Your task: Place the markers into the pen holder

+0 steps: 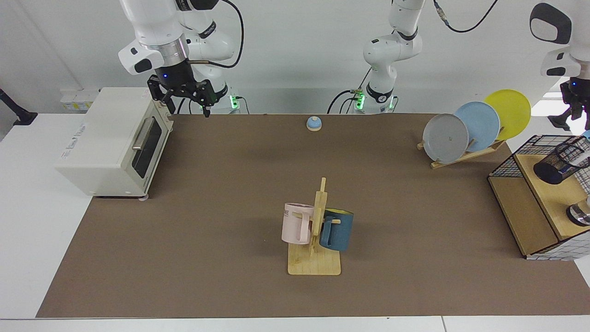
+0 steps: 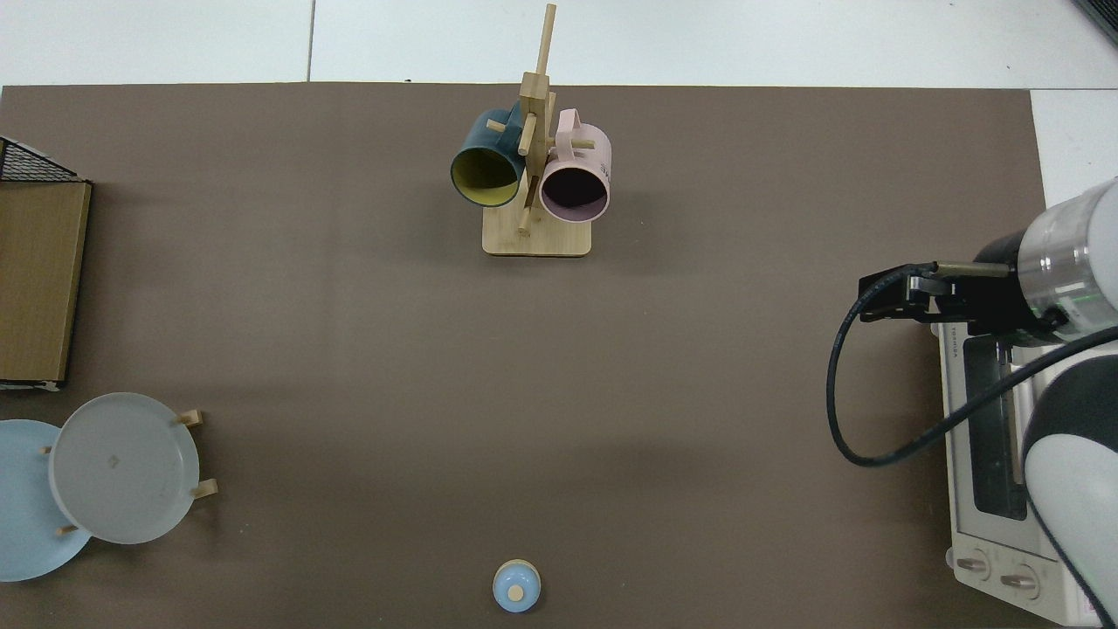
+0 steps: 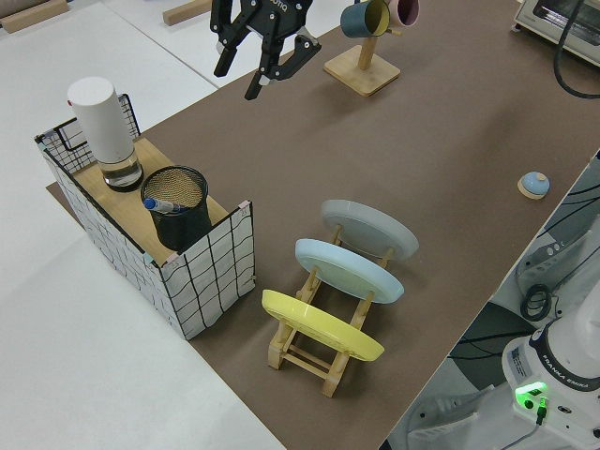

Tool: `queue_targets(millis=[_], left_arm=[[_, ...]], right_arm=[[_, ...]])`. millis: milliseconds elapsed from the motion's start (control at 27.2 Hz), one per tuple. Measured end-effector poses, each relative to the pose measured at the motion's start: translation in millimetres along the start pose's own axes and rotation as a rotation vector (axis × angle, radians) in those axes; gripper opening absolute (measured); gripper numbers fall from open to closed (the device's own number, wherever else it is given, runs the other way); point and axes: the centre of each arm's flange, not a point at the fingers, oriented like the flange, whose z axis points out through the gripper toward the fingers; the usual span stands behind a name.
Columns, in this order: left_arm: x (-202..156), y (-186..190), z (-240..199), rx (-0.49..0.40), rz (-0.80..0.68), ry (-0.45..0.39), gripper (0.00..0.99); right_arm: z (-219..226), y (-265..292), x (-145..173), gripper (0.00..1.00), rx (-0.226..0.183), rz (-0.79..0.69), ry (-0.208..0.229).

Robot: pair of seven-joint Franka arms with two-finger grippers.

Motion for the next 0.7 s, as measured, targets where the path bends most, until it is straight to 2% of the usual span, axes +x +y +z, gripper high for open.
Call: queue_targets(millis=[37,73,110,220,367,697], left_arm=[[6,0,-4,0.000,-0.013,0.007,0.546],[12,-1,-8,0.001,-0.024,0.013,0.643],[18,-2,-12,0.002,-0.038,0.020,0.678],[37,-2,-22,-0.008,-0.097,0.065,0.692],[60,1,-27,-0.052,-0.209,0.129,0.828],[108,21,-55,-0.199,-0.466,0.199,0.881]], right_arm=[[0,0,0,0.99,0.000,0.000,0.000],[0,0,0,0.99,0.000,0.000,0.000],[0,0,0,1.00,0.000,0.000,0.000],[0,0,0,1.00,0.000,0.000,0.000],[0,0,0,1.00,0.000,0.000,0.000],[0,0,0,1.00,0.000,0.000,0.000]])
